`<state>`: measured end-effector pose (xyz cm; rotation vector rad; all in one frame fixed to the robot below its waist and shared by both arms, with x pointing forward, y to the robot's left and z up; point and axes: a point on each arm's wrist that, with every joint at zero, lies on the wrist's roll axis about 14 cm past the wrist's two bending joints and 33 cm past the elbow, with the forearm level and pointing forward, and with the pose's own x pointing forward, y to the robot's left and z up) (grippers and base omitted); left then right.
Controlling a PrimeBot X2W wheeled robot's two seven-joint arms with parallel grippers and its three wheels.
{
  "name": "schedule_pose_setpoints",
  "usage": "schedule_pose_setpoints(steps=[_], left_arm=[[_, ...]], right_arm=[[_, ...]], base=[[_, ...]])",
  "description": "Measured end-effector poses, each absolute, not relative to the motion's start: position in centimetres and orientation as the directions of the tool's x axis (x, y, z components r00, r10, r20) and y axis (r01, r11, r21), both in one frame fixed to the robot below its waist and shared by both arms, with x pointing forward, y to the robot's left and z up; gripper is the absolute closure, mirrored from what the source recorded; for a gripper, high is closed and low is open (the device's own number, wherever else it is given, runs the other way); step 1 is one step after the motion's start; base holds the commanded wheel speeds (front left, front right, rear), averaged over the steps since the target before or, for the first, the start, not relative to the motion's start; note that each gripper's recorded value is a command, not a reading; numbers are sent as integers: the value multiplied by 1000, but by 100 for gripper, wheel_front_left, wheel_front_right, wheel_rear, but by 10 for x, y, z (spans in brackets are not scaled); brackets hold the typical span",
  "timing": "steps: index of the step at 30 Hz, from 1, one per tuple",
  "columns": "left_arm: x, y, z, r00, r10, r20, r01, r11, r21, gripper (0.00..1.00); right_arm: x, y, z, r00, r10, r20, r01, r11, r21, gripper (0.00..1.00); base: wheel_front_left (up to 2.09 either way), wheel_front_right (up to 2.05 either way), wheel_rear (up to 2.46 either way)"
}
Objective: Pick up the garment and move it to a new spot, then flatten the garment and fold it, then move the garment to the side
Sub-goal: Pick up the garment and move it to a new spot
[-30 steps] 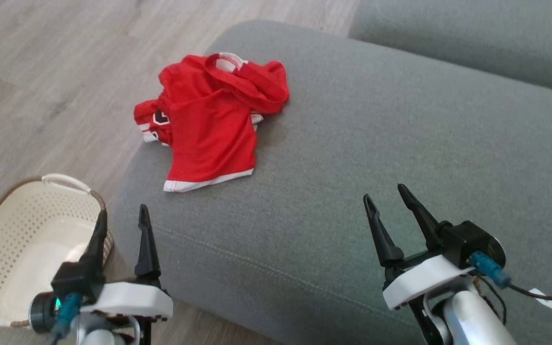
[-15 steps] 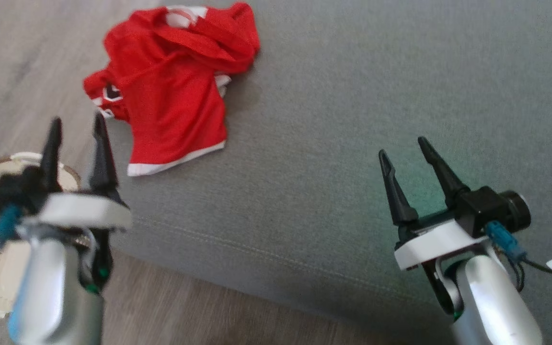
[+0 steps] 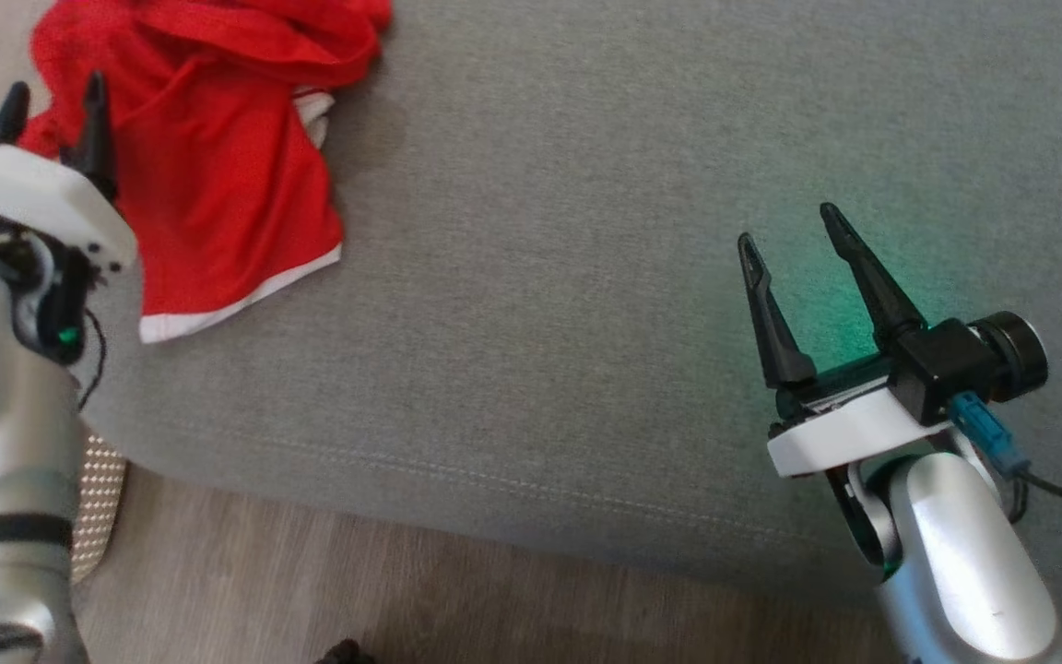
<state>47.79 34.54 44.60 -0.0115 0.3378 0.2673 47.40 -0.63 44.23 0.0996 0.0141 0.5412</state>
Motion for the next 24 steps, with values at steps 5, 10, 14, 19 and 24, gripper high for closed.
schedule_pose_setpoints(steps=[5,10,14,19,24], left_arm=[[499,344,433,888,235,-396,-234,971,51,0],[509,349,420,860,241,-450,-235,969,71,0],[509,349,410,844,242,-480,-231,969,82,0],[507,348,395,812,243,-531,-236,968,82,100],[515,350,406,845,248,-474,-235,968,87,100]], right_arm=[[477,-17,434,869,495,-3,-492,865,97,0],[481,-23,432,877,481,-1,-479,873,94,0],[481,-28,431,882,472,-6,-469,878,91,0],[481,-33,429,887,461,-13,-458,885,88,0],[482,-34,429,889,458,-12,-455,886,88,0]], base=[[0,0,0],[0,0,0],[0,0,0],[0,0,0],[0,0,0]])
